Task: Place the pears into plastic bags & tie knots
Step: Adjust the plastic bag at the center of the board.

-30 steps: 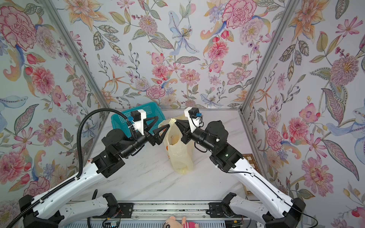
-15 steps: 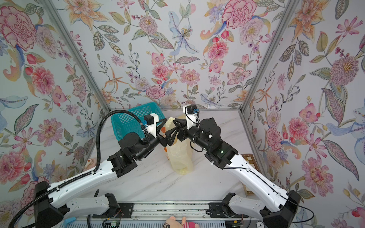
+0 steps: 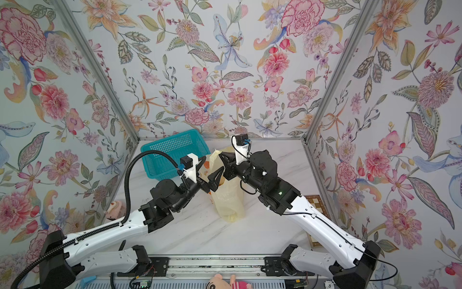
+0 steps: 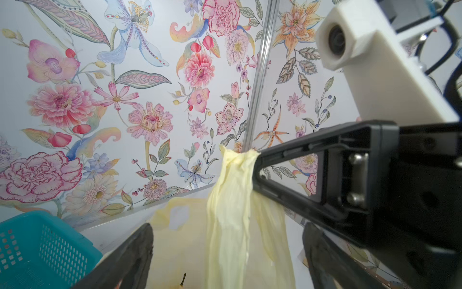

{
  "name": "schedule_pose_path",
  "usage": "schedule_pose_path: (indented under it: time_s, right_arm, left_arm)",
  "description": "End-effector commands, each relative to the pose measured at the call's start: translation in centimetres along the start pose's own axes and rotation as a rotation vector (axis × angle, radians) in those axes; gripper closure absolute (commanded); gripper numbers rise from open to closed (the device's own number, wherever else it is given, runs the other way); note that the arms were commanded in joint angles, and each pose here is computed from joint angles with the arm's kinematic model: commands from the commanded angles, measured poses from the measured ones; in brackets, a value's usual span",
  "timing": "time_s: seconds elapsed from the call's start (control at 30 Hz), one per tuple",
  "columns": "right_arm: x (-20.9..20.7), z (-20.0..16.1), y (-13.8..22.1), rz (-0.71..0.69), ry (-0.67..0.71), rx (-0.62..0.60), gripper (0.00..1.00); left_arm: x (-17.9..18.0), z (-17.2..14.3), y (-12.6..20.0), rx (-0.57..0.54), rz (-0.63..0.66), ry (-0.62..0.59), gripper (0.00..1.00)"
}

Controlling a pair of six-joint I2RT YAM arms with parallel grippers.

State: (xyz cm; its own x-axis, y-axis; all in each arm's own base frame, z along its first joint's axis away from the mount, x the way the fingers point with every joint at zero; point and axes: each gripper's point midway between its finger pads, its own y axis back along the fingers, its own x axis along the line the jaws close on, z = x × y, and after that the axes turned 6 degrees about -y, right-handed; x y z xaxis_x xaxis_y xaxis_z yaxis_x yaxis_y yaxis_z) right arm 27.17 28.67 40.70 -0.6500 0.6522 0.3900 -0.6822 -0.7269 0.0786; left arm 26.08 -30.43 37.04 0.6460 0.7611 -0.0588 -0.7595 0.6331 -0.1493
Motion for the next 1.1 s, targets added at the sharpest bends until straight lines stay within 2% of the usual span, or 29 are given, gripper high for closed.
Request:
schedule_pose_path:
  time_s: [0.0,0.4,0.43,0.57,0.63,0.9,1.07]
  right_arm:
    - [1.1,2.7,1.0,0.023,-0.013,-0.078,1.0]
    - [2.4,1.6,1.0,0.089,-0.011,-0.026,1.0]
    - [2.6,1.6,1.0,0.095,-0.011,-0.02,1.0]
    - [2.5,1.6,1.3,0.088,-0.003,-0.019,0.98]
    - [2.0,2.1,1.6,0.061,0.002,-0.032,0.89]
    - [0.0,4.4,2.0,0.038,0.015,-0.056,0.61]
    - [-4.4,5.3,1.1,-0.03,-0.024,-0.041,0.47]
  left_arm:
    - [-0.4,0.6,0.5,-0.034,-0.013,-0.02,0.02]
    - [-2.0,1.8,-3.0,-0.023,-0.014,-0.026,0.02]
    - [-2.1,1.8,-3.3,-0.019,-0.009,-0.024,0.07]
    - [-2.6,1.1,-4.1,0.01,-0.021,-0.039,0.52]
    - [-2.8,0.5,-4.0,0.02,-0.039,-0.039,0.66]
    - [-3.1,-1.2,-2.2,0.066,-0.089,-0.058,0.98]
    - [-2.5,-2.9,-0.7,0.114,-0.089,-0.061,1.0]
